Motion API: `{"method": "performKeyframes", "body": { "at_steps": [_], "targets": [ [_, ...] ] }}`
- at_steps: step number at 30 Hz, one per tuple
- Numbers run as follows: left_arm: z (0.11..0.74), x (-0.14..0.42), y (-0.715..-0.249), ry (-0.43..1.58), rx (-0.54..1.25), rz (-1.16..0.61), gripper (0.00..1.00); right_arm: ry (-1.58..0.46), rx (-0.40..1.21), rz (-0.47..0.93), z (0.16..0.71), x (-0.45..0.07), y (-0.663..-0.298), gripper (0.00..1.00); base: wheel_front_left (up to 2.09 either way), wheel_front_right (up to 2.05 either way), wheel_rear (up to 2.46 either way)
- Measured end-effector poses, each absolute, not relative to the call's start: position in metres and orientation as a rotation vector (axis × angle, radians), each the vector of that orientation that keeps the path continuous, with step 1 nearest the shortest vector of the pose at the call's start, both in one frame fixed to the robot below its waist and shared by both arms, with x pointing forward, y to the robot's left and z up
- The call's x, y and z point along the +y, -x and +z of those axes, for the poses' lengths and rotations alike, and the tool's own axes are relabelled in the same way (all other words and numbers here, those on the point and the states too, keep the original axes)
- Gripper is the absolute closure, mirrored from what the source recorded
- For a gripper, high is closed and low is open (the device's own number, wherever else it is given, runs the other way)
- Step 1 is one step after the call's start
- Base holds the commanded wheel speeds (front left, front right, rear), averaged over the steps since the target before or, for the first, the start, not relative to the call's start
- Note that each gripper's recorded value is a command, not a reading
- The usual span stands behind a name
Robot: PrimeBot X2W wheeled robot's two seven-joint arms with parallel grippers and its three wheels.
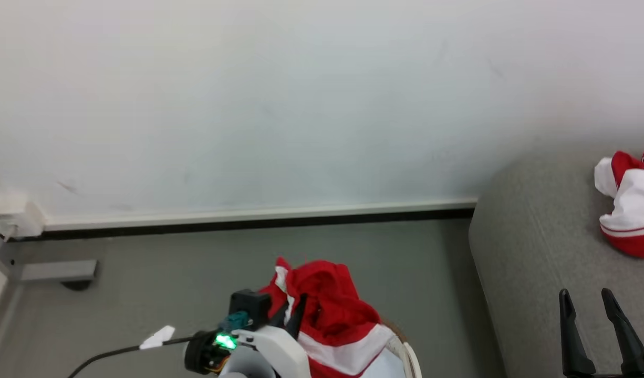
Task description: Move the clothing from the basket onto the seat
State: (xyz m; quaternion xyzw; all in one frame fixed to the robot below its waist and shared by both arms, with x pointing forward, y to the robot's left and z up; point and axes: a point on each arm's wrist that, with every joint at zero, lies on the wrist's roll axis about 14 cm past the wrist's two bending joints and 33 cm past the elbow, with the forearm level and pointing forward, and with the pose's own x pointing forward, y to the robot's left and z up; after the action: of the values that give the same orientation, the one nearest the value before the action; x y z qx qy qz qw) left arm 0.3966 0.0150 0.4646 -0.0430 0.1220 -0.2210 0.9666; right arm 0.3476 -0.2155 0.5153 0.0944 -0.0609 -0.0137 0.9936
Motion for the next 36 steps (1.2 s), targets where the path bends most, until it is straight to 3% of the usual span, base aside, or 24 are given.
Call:
{"method": "performKeyframes", "body": {
  "at_steps": [10, 24, 36],
  "targets": [
    [0.529, 0.057, -0.379, 0.087, 0.016, -0.339, 1.00, -0.143, -0.157, 0.014, 0.527, -0.210, -0.332, 0.00, 0.00, 0.00, 0.00],
    [0.541, 0.083, -0.356, 0.087, -0.020, -0.278, 1.00, -0.139, -0.139, 0.114, 0.523, -0.182, -0.327, 0.00, 0.00, 0.00, 0.00],
    [0.553, 0.066, -0.359, 0.097, -0.042, -0.333, 1.00, -0.161, -0.146, 0.491, 0.541, -0.085, -0.323, 0.00, 0.00, 0.00, 0.00]
  ]
}}
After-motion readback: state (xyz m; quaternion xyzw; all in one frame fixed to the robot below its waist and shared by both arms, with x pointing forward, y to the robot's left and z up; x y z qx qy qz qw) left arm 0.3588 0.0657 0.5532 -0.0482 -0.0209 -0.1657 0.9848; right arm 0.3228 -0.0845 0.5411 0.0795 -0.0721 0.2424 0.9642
